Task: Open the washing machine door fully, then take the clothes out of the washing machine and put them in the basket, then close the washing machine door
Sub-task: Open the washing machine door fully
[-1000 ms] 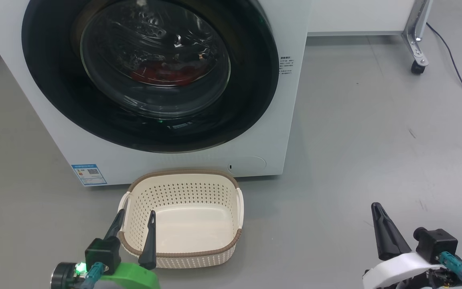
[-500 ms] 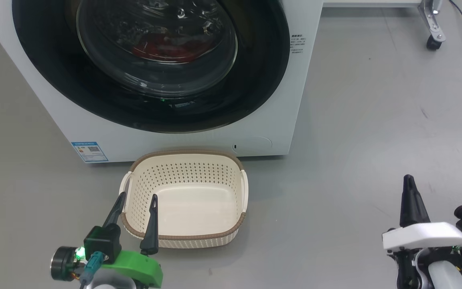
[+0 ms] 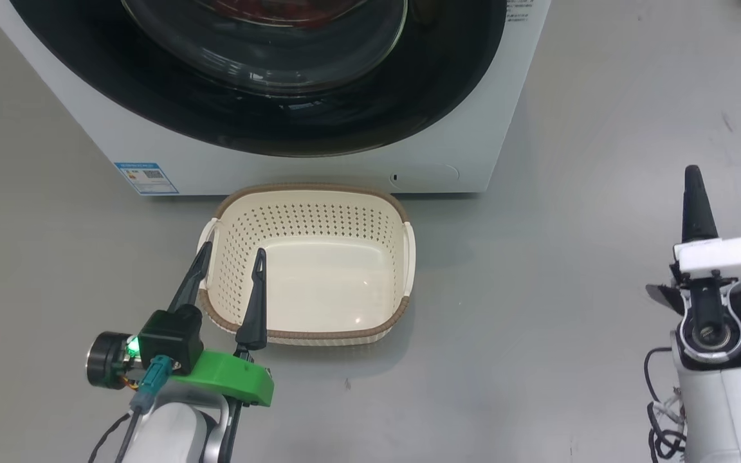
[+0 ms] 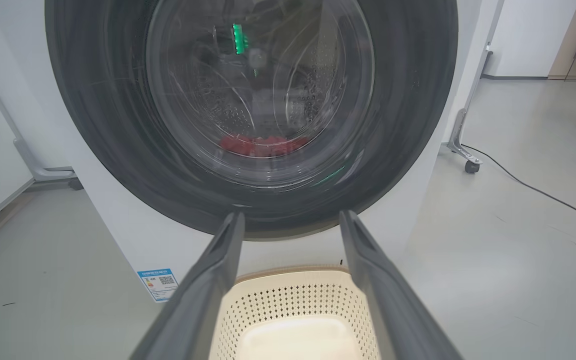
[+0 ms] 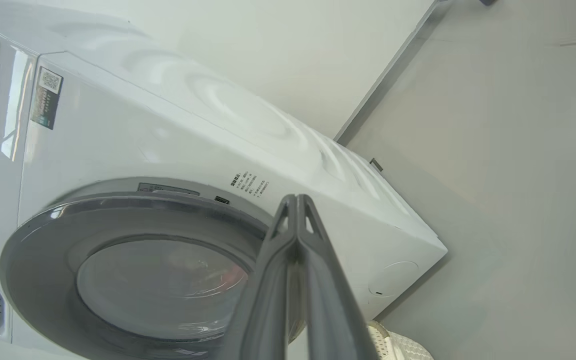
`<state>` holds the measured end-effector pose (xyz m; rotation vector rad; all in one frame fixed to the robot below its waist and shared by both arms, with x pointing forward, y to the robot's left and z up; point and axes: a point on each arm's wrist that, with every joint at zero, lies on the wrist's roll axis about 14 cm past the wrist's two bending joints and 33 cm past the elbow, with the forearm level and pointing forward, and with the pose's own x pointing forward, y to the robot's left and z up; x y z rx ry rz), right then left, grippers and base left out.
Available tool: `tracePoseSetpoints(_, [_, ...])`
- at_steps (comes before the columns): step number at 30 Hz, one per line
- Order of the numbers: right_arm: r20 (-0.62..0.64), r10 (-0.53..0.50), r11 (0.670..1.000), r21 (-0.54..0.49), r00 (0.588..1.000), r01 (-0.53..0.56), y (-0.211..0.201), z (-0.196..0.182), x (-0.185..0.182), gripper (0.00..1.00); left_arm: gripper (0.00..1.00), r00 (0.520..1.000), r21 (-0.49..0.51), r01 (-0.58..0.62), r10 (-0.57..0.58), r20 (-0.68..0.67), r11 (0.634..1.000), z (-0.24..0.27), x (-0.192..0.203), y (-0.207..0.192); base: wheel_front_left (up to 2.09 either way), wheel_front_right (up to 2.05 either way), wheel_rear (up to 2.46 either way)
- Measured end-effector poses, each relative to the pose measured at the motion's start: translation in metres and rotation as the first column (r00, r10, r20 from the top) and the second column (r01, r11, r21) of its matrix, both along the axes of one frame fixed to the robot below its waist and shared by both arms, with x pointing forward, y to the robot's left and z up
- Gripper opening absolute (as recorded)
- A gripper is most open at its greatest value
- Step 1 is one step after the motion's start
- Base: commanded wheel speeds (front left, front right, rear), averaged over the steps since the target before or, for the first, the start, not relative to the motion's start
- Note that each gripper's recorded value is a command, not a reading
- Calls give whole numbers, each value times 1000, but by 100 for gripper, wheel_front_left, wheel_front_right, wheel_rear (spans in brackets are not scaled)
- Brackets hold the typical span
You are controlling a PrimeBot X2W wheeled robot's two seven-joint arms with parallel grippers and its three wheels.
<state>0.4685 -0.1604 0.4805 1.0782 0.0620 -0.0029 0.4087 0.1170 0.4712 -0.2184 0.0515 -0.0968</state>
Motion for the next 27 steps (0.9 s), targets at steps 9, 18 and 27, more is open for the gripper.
tracePoseSetpoints(9, [23, 87, 966, 244, 996, -90, 19, 10, 58, 0, 100, 999, 2, -20, 20, -26, 1000, -13, 16, 8, 0, 0, 0])
tracePoseSetpoints(18, [33, 221, 911, 349, 975, -219, 38, 15, 111, 0, 100, 998, 13, -25, 25, -55, 1000, -27, 27, 13, 0, 0, 0])
tracePoseSetpoints(27, [31, 376, 860, 359, 926, -362, 68, 22, 147, 0, 100, 996, 31, -42, 44, -75, 999, -36, 31, 24, 0, 0, 0])
